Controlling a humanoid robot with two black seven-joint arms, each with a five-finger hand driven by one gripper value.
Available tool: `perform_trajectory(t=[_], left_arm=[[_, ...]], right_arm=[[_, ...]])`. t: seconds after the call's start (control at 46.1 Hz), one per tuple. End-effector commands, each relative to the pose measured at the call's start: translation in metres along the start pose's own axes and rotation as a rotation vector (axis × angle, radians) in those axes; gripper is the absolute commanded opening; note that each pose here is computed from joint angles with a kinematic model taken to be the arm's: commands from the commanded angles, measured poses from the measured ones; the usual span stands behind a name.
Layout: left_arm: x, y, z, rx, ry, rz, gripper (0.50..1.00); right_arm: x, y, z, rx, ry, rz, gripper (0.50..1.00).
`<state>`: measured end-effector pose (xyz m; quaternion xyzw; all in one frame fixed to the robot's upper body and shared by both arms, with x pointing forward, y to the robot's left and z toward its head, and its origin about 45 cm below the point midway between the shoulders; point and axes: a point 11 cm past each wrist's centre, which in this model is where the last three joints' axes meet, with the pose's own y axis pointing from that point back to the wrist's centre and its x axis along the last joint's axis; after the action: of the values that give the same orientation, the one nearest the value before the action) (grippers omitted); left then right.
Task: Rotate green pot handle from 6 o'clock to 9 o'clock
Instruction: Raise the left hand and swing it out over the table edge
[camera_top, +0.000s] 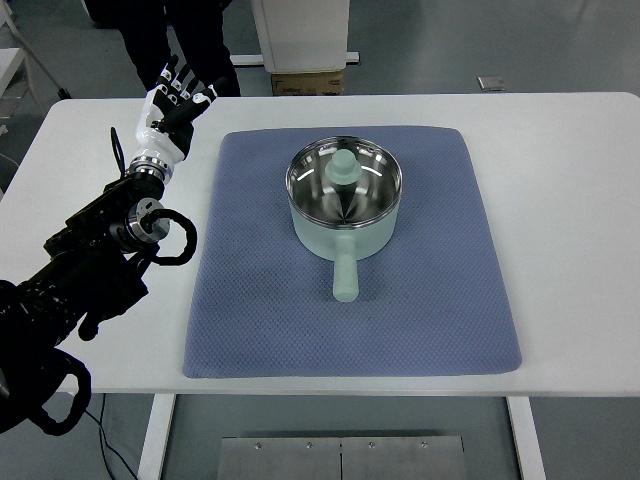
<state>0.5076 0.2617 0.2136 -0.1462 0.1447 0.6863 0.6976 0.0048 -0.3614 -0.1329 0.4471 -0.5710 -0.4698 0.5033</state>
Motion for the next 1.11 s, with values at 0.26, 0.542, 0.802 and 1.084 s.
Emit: perform_trajectory(t=[0.26,0.542,0.802,1.084], left_arm=[[0.014,-0.002,0.023,-0.008,-0.178,-0.065,1.000],[0.019,-0.001,0.062,-0.023,-0.425,-0.203,1.000],[0.042,0.008,0.115,-0.060,-0.655,-0.260,1.000],[0.029,0.012,0.118,-0.021,-0.876,-0.383,1.000]], right_arm=[[0.000,0.000,0.000,0.000,0.000,0.000,1.000],[0.000,0.000,0.000,0.000,0.000,0.000,1.000],[0.000,0.000,0.000,0.000,0.000,0.000,1.000],[0.000,0.000,0.000,0.000,0.000,0.000,1.000]])
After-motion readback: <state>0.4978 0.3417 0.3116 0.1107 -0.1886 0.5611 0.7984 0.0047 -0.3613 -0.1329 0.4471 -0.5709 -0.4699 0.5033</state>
